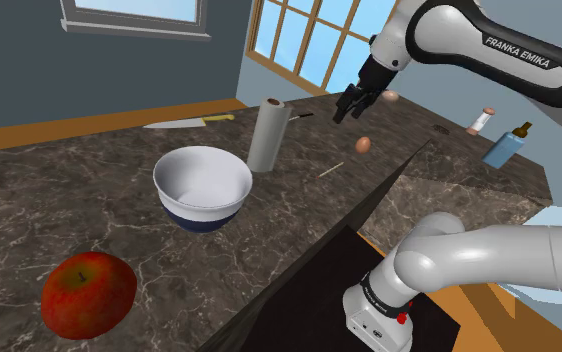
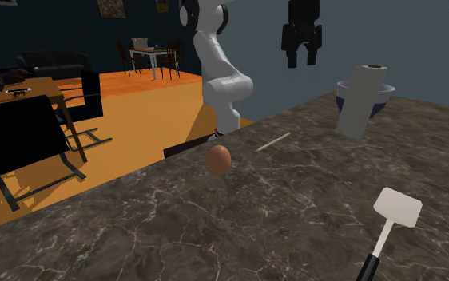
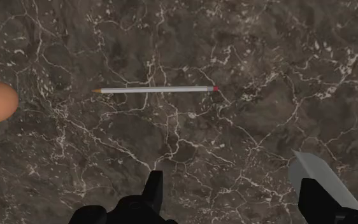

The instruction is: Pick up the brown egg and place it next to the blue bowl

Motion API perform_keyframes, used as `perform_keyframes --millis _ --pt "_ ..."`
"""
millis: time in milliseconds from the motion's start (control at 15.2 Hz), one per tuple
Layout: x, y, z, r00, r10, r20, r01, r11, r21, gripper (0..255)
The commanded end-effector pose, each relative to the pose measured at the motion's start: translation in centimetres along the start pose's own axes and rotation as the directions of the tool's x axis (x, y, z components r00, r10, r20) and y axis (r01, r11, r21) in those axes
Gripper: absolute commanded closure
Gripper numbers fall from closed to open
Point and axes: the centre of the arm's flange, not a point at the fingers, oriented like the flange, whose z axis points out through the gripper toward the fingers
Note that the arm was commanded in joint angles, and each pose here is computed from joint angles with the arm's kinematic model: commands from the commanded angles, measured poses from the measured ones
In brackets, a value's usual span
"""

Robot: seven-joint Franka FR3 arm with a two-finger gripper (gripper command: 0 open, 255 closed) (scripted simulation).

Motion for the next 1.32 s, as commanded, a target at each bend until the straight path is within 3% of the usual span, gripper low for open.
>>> perform_keyframes --millis 0,1254 --pt "0.0 0.0 0.0 1.000 0.000 0.000 0.000 1.000 0.000 0" --pt "-2.8 23.1 10.2 0.990 -0.025 -0.136 0.026 1.000 0.007 0"
